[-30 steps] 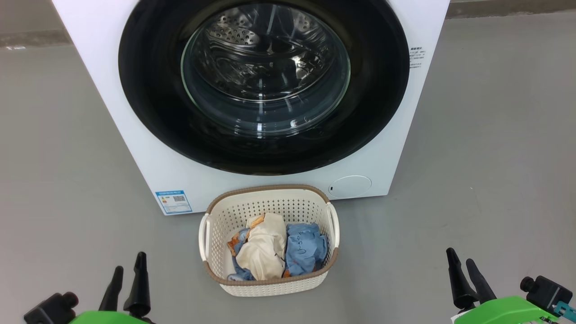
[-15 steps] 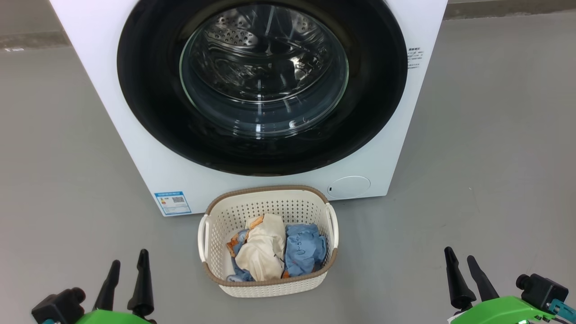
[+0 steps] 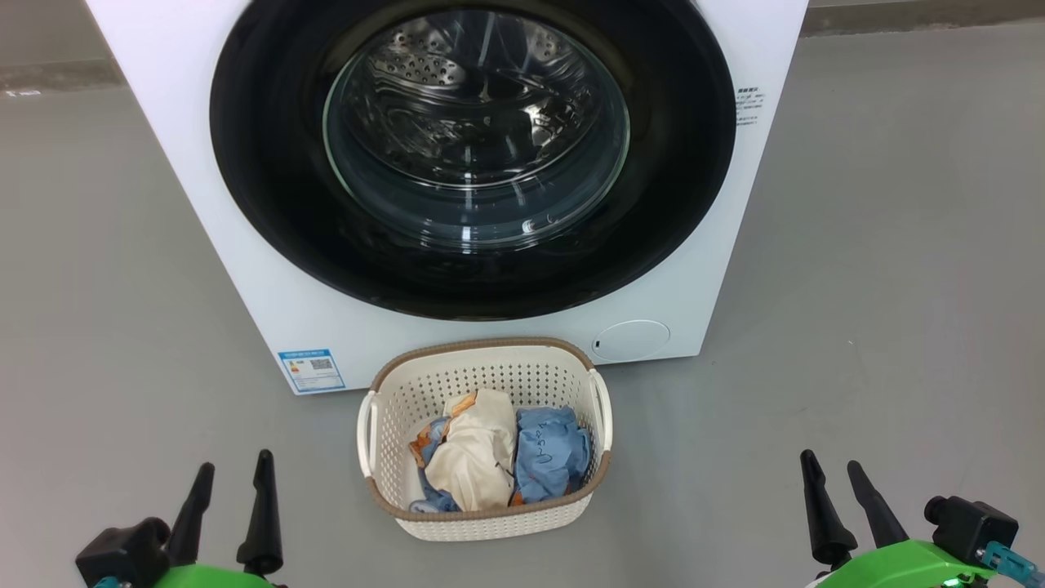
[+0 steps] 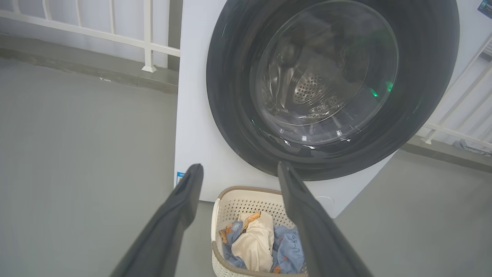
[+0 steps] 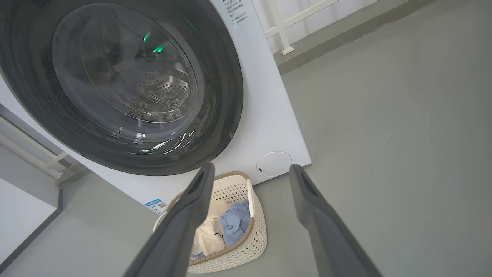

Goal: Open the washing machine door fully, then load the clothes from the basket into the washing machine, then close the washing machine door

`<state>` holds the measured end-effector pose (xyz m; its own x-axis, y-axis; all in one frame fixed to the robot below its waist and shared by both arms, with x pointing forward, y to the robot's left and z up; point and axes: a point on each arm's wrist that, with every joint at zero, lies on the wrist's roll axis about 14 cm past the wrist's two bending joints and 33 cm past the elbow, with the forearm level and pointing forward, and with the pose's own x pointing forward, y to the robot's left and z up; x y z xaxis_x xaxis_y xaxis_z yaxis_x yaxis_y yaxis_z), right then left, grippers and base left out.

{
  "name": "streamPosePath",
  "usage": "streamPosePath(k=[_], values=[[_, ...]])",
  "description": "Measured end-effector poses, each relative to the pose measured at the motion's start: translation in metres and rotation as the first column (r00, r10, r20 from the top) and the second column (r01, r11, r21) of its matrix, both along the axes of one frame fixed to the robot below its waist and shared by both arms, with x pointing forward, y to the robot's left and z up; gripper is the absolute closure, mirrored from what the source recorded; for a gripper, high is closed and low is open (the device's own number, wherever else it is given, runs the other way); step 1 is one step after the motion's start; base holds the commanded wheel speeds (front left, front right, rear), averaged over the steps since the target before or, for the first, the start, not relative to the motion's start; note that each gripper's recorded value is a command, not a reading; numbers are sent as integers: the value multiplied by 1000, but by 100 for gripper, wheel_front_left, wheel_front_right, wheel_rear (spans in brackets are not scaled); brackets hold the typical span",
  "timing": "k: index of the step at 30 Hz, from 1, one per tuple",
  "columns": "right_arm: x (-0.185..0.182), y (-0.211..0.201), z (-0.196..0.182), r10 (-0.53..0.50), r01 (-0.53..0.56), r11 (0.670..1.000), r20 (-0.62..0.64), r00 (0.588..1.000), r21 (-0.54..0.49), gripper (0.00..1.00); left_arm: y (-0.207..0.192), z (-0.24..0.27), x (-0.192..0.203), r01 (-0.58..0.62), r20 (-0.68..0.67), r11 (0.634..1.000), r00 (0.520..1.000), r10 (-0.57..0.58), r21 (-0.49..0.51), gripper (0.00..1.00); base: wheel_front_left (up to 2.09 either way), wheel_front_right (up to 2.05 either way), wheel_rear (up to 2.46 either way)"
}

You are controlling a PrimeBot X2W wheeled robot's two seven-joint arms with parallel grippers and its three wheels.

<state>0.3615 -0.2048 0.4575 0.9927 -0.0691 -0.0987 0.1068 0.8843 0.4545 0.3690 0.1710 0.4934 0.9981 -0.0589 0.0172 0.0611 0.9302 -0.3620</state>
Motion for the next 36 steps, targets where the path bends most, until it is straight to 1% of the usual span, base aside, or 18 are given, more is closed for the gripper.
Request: streamPosePath(k=[4,12,21,36], values=[[0,0,0,3,-3,1000,4,1000,-26,0,-1,0,0,7,2,999,1000,-8,38,0,0,0,0],[0,2,0,26,-25,993,6,1000,-117,0,-2,1,-1,18,21,992,1000,-21,128,0,0,0,0],[1,4,2,51,-46,975,16,999,-216,0,-7,-3,-4,43,26,971,998,-51,236,0,0,0,0],[2,-3,3,33,-28,973,18,999,-231,0,-3,-16,-6,48,-16,970,999,-45,239,0,0,0,0]])
